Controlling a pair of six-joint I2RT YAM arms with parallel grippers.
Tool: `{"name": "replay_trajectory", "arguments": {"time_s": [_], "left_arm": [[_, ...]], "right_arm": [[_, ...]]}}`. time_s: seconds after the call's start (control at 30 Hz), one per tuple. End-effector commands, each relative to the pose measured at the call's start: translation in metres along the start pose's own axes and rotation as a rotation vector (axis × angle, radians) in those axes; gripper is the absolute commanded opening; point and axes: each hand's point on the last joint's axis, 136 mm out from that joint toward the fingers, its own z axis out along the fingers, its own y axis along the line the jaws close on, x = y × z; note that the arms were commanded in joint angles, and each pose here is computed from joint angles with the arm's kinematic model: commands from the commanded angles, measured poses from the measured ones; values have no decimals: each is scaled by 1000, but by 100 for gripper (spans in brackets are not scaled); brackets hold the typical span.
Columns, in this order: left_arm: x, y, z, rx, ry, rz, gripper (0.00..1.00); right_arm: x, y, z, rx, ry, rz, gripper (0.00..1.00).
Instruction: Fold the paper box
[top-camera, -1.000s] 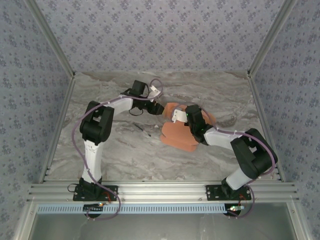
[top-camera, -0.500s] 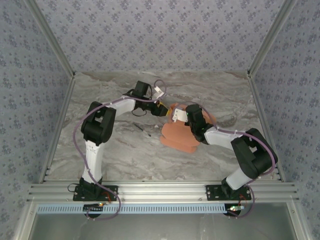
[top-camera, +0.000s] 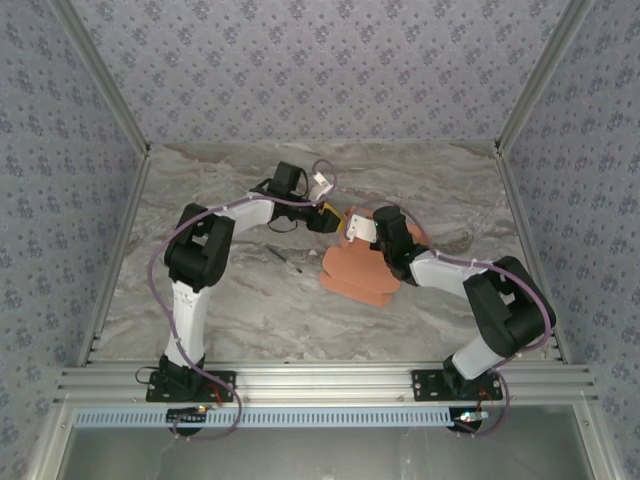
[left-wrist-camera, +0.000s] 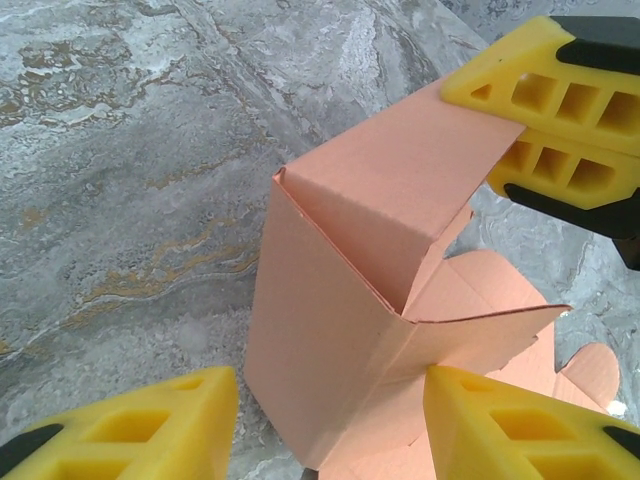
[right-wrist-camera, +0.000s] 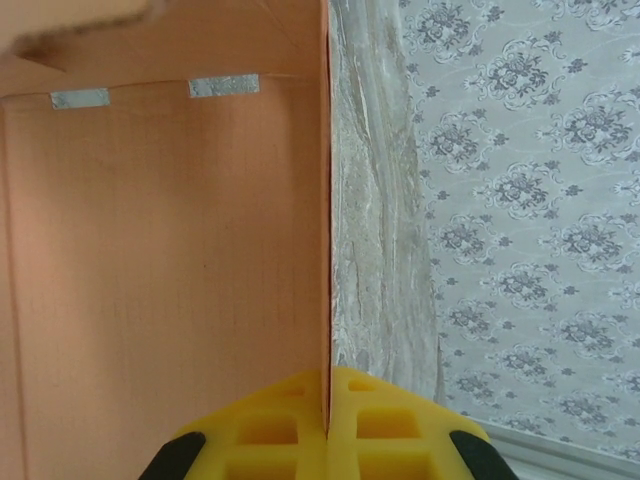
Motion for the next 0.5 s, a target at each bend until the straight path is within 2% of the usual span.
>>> {"name": "replay_trajectory", "arguments": {"time_s": [0.0, 0.47], "left_arm": [[-3, -3, 8, 11, -11, 22, 52], [-5, 12, 12, -125, 2, 41, 58]], "right_arm": [[-6, -3, -3, -36, -29, 42, 2], [-5, 2, -3, -90, -51, 101, 1]]}}
